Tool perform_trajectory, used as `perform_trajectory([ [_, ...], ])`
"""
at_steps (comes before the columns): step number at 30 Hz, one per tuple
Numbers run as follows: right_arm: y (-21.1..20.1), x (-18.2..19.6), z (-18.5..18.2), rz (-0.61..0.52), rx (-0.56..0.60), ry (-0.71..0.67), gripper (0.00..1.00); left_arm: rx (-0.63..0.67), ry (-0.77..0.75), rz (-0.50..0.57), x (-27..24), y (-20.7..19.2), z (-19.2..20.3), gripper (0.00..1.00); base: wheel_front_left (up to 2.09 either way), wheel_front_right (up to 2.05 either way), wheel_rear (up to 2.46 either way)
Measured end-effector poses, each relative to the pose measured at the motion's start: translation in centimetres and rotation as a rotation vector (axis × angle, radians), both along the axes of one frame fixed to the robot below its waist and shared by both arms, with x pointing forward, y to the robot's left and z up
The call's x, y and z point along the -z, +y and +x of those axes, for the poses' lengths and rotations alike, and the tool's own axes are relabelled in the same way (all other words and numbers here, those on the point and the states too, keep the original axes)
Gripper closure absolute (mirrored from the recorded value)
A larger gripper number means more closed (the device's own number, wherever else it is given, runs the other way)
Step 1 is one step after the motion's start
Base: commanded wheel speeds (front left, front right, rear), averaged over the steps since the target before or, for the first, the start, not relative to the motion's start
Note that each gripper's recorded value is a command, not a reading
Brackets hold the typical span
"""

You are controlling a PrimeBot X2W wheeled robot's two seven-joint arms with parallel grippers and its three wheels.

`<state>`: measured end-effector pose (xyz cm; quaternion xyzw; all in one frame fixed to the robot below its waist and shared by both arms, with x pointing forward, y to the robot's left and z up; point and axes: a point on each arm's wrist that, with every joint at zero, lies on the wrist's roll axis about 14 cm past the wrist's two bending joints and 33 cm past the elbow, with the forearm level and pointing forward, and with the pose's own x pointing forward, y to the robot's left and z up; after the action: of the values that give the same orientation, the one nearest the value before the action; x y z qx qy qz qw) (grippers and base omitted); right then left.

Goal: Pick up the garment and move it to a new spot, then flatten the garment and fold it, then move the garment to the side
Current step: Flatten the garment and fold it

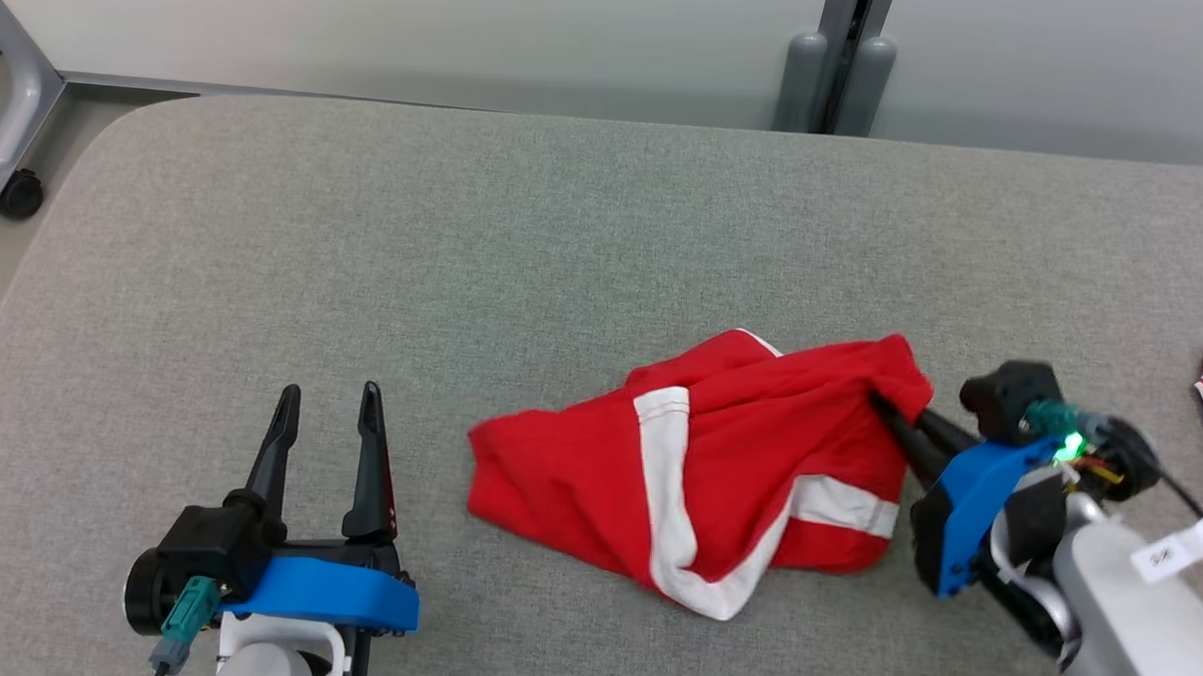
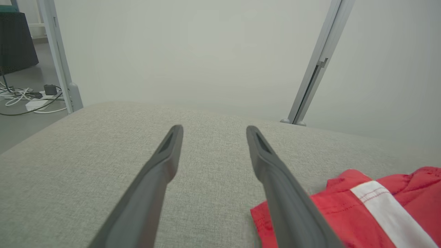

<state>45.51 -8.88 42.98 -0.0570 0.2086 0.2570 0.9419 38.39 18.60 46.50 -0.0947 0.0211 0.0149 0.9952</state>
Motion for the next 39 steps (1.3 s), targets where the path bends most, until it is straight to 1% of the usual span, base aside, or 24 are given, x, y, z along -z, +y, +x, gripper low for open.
perform_trajectory([
  [2,-0.9,-0.1,1.1,-0.043,0.004,-0.002,1.00,0.009,0.002,0.000,0.1,-0.3,0.2,0.00,0.00,0.00,0.00],
  [4,-1.9,-0.5,2.4,-0.064,0.020,-0.014,1.00,0.016,0.002,0.000,0.1,-0.5,0.5,0.00,0.00,0.00,0.00],
  [5,-2.1,-0.7,3.0,-0.061,0.031,-0.019,0.72,0.018,0.001,0.000,0.1,-0.5,0.6,0.00,0.00,0.00,0.00],
  [6,-2.2,-0.9,3.5,-0.058,0.036,-0.033,0.00,0.019,0.002,0.000,0.1,-0.6,0.7,0.00,0.00,0.00,0.00],
  [8,-2.3,-1.1,4.3,-0.055,0.044,-0.051,0.00,0.020,0.008,-0.001,0.4,-0.6,0.8,0.00,0.00,0.00,0.00],
  [11,-2.1,-1.4,4.6,-0.017,0.058,-0.081,0.00,0.024,0.006,-0.001,0.3,-0.7,0.9,0.00,0.00,0.00,0.00],
  [13,-2.1,-2.1,4.8,0.013,0.071,-0.122,0.00,0.028,0.003,-0.001,0.2,-0.8,0.9,0.00,0.00,0.00,0.00],
  [15,-3.0,-2.7,4.8,0.027,0.097,-0.168,0.00,0.037,-0.001,-0.003,0.1,-1.1,1.0,0.00,0.00,0.00,0.00],
  [16,-3.9,-2.8,4.3,0.041,0.128,-0.197,0.00,0.058,-0.006,-0.007,-0.1,-1.8,1.1,0.00,0.00,0.00,0.00],
  [20,-5.4,-2.2,2.2,0.068,0.190,-0.220,0.00,0.108,-0.008,-0.015,-0.1,-3.5,1.2,0.00,0.00,0.00,0.00],
  [23,-6.3,-2.6,0.8,0.093,0.243,-0.264,0.00,0.147,-0.002,-0.030,0.1,-4.9,1.2,0.00,0.00,0.00,0.00],
  [26,-6.2,-2.8,-0.7,0.139,0.294,-0.285,0.00,0.163,0.005,-0.041,0.3,-5.7,1.2,0.00,0.00,0.00,0.00],
  [31,-6.2,-3.3,-2.8,0.175,0.362,-0.320,0.00,0.159,0.031,-0.049,1.1,-5.7,0.6,0.00,0.00,0.00,0.00],
  [34,-6.4,-3.4,-3.7,0.179,0.387,-0.327,0.00,0.145,0.038,-0.047,1.3,-5.4,0.3,0.00,0.00,0.00,0.00],
  [39,-6.1,-3.3,-4.4,0.155,0.377,-0.332,0.00,0.137,0.057,-0.045,1.8,-5.1,-0.5,0.00,0.00,0.00,0.00],
])
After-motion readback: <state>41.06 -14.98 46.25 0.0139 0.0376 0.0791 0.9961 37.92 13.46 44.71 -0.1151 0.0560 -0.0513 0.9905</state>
